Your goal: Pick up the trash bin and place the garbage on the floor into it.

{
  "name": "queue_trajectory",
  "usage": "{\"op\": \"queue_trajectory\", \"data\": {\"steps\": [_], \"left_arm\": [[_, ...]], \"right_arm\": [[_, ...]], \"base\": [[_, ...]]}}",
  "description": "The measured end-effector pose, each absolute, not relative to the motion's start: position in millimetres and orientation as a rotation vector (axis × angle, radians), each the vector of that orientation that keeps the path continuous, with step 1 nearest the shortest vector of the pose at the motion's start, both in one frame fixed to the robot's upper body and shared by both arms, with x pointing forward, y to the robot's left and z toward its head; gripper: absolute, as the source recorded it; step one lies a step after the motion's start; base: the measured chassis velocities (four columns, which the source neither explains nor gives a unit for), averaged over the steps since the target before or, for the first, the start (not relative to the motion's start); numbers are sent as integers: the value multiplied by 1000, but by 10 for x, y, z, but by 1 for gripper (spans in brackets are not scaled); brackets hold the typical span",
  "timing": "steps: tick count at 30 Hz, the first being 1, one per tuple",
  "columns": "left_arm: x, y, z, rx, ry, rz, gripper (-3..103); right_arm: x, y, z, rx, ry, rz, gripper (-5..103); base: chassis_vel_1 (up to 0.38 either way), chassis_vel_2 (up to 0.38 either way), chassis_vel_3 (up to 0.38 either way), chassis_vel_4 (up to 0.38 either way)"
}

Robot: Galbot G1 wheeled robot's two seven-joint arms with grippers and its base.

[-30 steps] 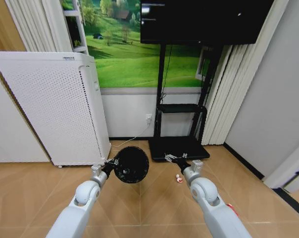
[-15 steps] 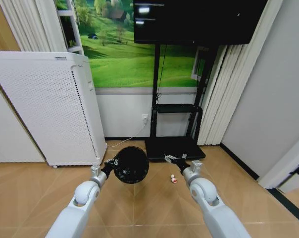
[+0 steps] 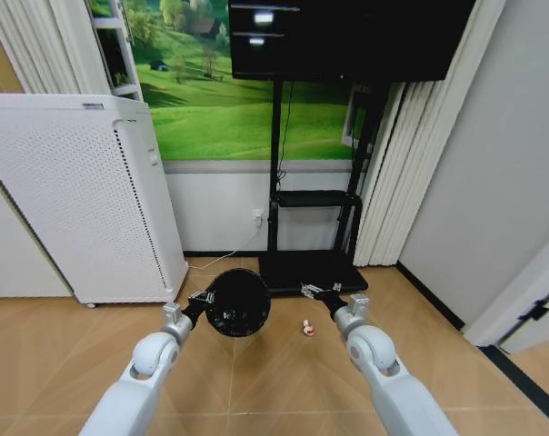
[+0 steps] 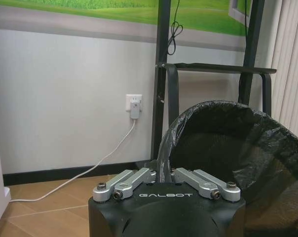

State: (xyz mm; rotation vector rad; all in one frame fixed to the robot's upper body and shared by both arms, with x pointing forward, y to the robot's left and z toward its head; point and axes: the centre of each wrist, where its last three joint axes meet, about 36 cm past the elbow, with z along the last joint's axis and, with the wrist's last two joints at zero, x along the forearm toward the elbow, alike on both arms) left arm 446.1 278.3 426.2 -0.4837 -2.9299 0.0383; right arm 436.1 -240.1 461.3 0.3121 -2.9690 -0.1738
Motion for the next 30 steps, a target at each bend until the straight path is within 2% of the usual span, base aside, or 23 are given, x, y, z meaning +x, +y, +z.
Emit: {"op": "queue_trajectory", "data": {"steps": [14, 25, 30], "left_arm": [[4446, 2839, 4254, -406, -2942, 58, 4], [4297, 3577, 4474, -54, -3019, 103, 4], [4258, 3637, 4495, -19, -3028, 102, 4]], "right_arm": [[4368, -2316, 4517, 313, -2977, -171, 100], [4412, -2356, 4278, 287, -2940, -170, 100], [4424, -2342, 4103, 283, -2893, -137, 100]], "base": [[-112, -115, 107, 113], [-5, -15, 11, 12], [0, 0, 0, 0]]}}
